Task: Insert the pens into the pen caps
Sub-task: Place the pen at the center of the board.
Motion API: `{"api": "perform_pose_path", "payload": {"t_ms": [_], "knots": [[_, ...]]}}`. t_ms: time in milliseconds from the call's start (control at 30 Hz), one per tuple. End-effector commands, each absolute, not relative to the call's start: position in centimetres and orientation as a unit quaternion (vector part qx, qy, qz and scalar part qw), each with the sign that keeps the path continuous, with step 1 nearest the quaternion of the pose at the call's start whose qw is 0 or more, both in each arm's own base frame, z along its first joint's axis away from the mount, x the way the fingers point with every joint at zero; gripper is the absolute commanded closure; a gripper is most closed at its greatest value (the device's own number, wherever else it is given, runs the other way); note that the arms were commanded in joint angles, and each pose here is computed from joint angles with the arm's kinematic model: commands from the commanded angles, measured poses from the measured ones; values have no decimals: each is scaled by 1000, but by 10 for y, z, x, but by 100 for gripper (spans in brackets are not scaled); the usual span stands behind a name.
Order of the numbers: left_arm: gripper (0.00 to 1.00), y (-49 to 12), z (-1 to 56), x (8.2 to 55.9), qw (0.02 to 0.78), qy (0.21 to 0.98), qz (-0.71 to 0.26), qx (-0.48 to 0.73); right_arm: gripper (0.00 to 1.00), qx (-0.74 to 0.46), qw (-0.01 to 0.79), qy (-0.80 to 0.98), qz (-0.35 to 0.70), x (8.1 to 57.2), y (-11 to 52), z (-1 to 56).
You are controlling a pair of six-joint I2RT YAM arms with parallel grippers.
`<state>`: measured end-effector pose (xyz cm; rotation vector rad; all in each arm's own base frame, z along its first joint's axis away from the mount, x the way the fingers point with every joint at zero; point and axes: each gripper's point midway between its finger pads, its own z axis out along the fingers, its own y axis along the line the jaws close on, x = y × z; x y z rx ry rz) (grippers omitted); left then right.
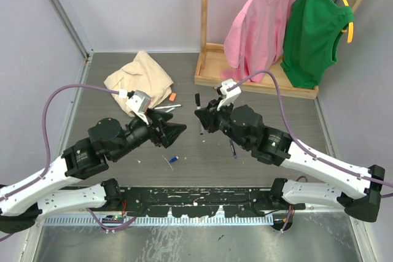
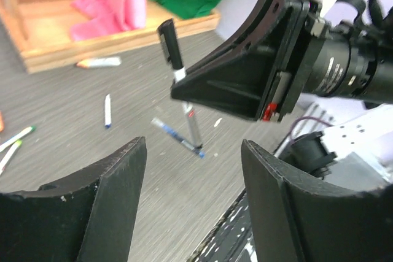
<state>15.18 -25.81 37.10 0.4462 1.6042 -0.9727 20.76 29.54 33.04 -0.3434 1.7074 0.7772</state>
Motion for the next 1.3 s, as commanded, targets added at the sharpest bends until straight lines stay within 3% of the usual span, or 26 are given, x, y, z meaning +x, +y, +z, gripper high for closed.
{"api": "perform_pose_path", "payload": {"t_ms": [0,200,533,1267], "knots": [[35,-234,352,169,571,731,-342,149,100,-98,542,785,284,231,266,299],[38,-215,301,191,532,803,-249,105,99,-95,463,847,244,243,248,233],[38,-190,220,222,402,883,-241,36,94,-74,360,910,191,233,229,141],[34,-175,217,215,413,880,-235,19,91,-72,296,949,84,252,218,50]]}}
